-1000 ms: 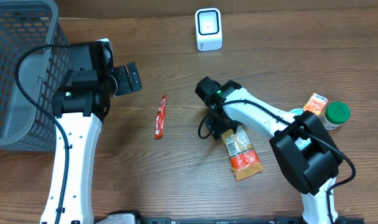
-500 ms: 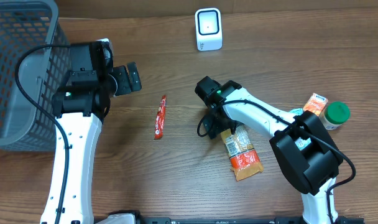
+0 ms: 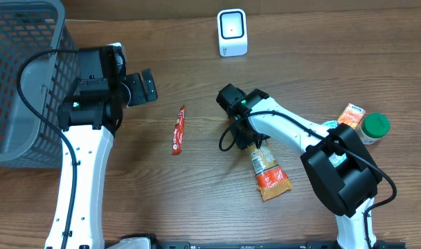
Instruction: Scan the item barcode
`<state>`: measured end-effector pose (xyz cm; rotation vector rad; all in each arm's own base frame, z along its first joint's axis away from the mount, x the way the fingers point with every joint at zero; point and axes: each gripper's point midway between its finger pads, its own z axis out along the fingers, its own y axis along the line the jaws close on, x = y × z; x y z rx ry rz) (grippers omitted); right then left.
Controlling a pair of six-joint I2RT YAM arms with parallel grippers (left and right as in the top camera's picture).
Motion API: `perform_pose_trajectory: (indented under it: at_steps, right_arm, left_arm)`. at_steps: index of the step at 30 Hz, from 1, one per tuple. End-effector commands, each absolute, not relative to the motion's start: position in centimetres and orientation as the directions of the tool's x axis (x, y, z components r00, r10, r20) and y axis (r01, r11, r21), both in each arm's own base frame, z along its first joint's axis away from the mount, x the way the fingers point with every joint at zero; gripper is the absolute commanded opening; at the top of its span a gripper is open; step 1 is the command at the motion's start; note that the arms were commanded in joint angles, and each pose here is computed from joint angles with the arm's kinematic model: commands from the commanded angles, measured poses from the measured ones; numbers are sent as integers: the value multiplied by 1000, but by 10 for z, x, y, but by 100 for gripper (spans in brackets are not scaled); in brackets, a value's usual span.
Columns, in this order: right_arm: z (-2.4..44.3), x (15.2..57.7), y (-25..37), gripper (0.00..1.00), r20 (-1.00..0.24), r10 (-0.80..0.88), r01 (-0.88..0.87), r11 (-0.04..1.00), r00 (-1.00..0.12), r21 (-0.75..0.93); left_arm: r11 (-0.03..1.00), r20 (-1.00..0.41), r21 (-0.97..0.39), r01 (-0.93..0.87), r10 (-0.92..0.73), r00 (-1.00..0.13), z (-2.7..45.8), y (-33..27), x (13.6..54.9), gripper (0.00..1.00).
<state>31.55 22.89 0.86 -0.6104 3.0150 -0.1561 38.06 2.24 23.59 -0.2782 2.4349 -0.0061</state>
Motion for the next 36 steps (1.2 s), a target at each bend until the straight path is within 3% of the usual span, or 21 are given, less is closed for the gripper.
perform_pose_trajectory:
  at_steps: [1,4,10,15,22,31,36]
  right_arm:
    - [6,314,230,46,-31,-386,-382,919,-922,-100]
    - [6,315,230,46,-32,-386,-382,919,-922,-101]
    - [6,319,234,12,-57,-386,-380,920,-921,-93]
    - [6,320,234,4,-58,-386,-380,920,-921,-95]
    - [35,328,239,4,-135,-381,-373,924,-914,-82]
    - [177,344,221,4,-487,-311,-304,948,-816,-97]
    - [228,344,196,3,-576,-298,-286,952,-762,-114]
  left_arm:
    - [979,-634,-59,-196,-188,-750,236,24,382,100]
    - [979,-634,-59,-196,-188,-750,236,24,382,100]
    - [979,-634,-59,-196,-188,-750,236,24,382,100]
    - [979,-634,-59,-196,-188,-750,236,24,382,100]
    - [979,-634,-59,-196,-188,-750,236,24,382,100]
    - [979,-634,-59,-196,-188,-750,236,24,382,100]
    - [979,-634,-59,-196,-188,-750,236,24,382,100]
